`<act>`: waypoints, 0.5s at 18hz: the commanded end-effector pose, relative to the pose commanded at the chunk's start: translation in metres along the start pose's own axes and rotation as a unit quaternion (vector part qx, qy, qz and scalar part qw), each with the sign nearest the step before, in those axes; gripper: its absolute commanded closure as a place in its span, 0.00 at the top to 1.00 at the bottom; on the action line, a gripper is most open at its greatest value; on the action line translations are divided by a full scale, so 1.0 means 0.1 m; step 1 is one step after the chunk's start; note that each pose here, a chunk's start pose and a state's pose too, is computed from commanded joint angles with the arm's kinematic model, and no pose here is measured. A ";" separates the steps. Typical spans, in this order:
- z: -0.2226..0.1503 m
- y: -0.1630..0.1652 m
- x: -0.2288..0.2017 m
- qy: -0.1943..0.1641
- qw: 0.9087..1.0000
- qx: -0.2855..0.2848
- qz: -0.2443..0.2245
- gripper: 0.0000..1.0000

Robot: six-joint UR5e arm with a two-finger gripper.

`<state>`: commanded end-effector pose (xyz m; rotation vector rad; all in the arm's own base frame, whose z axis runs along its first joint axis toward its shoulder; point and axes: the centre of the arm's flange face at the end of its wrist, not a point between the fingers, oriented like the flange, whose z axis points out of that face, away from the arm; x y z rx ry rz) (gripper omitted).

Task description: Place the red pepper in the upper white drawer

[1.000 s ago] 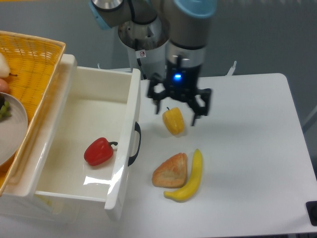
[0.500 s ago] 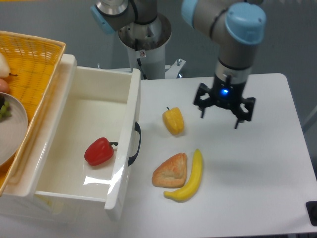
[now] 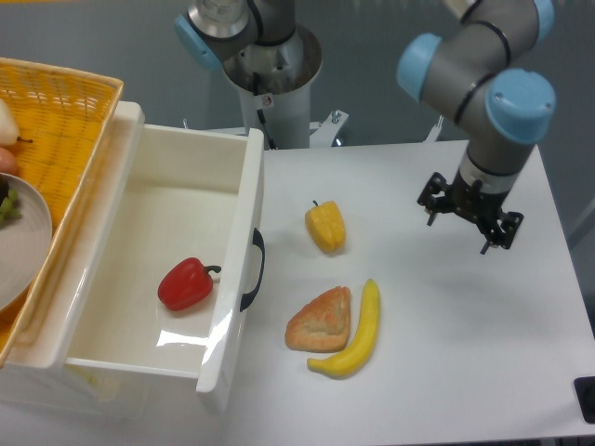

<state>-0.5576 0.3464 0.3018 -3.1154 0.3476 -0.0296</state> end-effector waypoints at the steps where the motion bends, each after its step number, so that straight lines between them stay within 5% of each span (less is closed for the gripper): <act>1: 0.07 0.02 -0.01 0.005 1.000 -0.005 0.001 1.00; 9: 0.16 0.08 -0.05 0.009 0.999 -0.029 0.020 1.00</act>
